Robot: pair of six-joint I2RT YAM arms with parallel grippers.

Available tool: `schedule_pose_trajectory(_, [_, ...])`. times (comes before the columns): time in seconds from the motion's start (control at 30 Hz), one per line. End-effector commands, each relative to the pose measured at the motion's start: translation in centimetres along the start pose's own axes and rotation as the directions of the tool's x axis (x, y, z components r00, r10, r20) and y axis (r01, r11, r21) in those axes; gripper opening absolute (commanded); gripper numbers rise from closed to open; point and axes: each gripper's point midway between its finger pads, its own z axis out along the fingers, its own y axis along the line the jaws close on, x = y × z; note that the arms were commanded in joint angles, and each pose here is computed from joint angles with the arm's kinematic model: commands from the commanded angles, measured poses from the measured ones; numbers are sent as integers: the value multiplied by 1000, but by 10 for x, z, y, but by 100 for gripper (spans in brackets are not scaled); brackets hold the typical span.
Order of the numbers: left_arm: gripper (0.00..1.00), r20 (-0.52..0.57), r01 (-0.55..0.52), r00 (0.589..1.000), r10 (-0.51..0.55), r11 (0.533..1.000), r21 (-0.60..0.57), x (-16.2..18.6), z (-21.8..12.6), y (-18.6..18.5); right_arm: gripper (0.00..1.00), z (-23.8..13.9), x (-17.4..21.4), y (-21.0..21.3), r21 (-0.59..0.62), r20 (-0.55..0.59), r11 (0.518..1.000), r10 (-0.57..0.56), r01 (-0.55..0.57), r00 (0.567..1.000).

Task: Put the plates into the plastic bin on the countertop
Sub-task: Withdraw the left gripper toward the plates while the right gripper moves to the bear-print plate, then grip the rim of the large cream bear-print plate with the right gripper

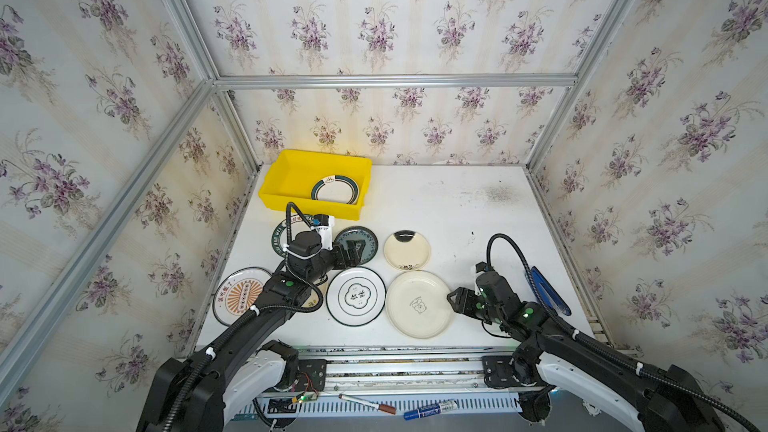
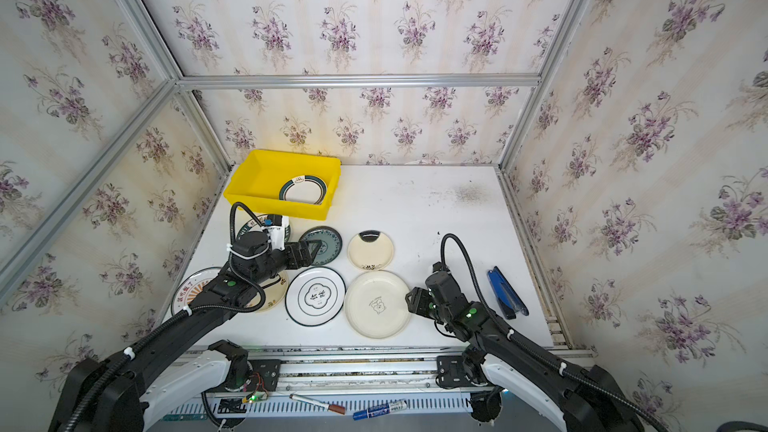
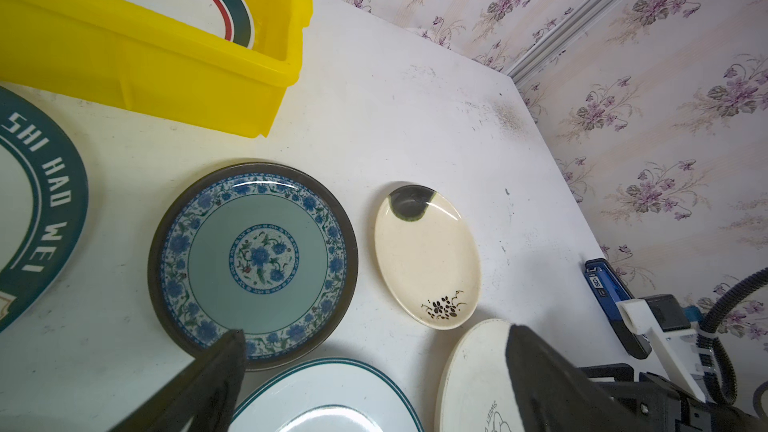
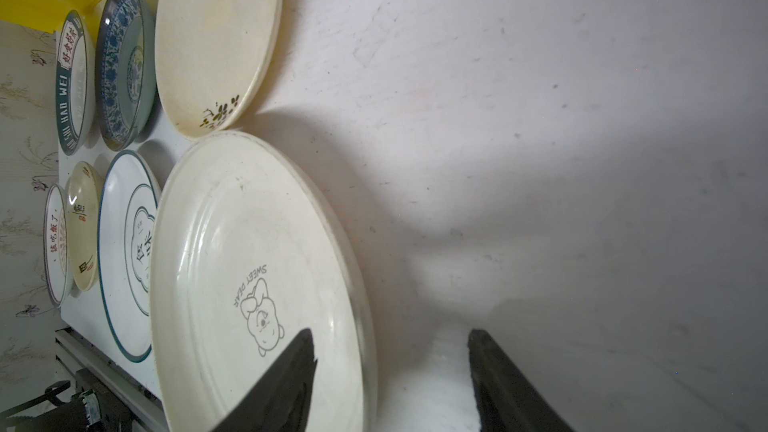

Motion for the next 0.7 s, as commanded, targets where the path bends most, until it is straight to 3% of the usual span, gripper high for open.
schedule_pose_trajectory(0.0, [100, 20, -2, 1000, 2, 1000, 30, -8, 0, -8, 57, 1, -6, 12, -42, 13, 999, -4, 5, 1000])
schedule_pose_trajectory(0.2, [100, 14, 0, 1000, -1, 1000, 30, -7, 1, -8, 46, 7, -6, 10, -25, 3, 1000, -18, 19, 1000])
schedule_pose_trajectory(0.33, [100, 16, -1, 1000, 0, 1000, 31, -8, 1, -8, 30, 9, -5, 11, -30, -2, 999, -16, 16, 1000])
schedule_pose_trajectory(0.67, [100, 10, 2, 1000, -2, 1000, 30, -7, 2, -8, 20, 6, -5, 8, -25, 6, 1000, -5, 5, 1000])
